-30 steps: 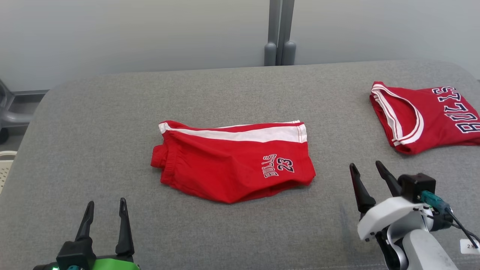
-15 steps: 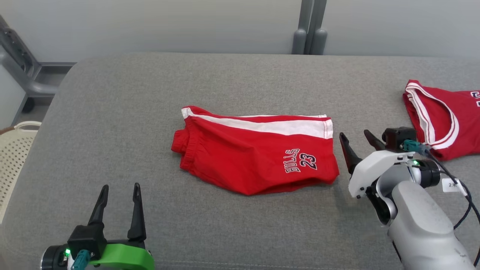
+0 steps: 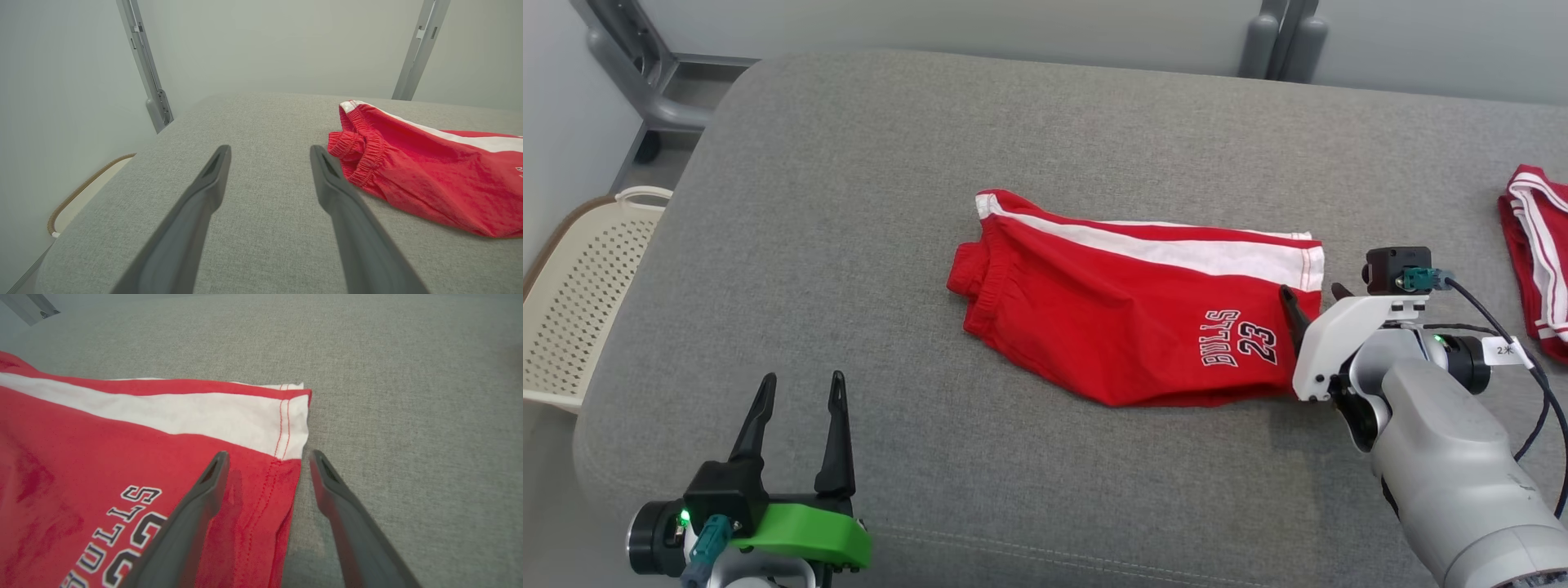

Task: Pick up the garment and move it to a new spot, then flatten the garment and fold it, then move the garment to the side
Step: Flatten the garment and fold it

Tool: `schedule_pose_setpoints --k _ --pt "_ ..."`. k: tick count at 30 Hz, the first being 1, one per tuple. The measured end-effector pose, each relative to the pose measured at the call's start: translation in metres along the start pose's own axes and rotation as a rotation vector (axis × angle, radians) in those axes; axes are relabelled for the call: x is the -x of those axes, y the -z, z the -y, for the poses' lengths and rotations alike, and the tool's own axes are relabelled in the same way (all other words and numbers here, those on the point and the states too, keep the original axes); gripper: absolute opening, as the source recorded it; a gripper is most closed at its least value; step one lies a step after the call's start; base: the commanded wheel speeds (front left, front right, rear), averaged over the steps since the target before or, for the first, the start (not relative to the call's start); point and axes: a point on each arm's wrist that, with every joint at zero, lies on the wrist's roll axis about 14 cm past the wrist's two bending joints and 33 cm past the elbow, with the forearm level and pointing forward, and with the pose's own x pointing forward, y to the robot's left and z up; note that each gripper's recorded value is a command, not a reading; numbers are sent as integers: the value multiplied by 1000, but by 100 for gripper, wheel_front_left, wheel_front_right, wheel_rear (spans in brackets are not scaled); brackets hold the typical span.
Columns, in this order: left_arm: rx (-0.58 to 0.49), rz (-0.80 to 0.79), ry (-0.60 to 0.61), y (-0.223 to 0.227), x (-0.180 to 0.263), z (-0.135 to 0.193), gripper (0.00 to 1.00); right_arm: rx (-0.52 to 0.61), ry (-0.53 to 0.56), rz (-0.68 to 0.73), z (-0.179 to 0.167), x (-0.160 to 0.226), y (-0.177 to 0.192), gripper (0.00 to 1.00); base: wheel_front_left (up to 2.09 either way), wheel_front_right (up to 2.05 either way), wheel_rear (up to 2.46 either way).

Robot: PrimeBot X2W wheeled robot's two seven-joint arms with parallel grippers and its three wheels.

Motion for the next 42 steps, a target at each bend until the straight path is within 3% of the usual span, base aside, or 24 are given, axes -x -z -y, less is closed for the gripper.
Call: schedule_pose_setpoints --k 9,18,19,21,27,38,42 --pt "-6 -6 -28 1 1 -9 100 -33 20 -123 4 -6 30 100 0 0 0" --pt "-10 -13 -26 3 -5 -8 100 -78 -8 -126 -11 -16 33 100 0 0 0" --pt "-10 -12 -26 3 -6 -8 100 -81 -11 -126 -12 -16 33 76 0 0 0" --pt "-11 -17 -26 4 -5 -9 100 -81 -18 -122 -14 -18 33 0 0 0 0" --pt "-10 -16 -31 4 -8 -10 100 -73 -23 -93 -14 -17 27 0 0 0 0" --pt "5 -1 29 1 -17 11 100 -67 98 -13 47 6 7 0 0 0 0" --pt "10 4 45 0 -18 16 100 -106 87 36 43 8 -8 0 0 0 0"
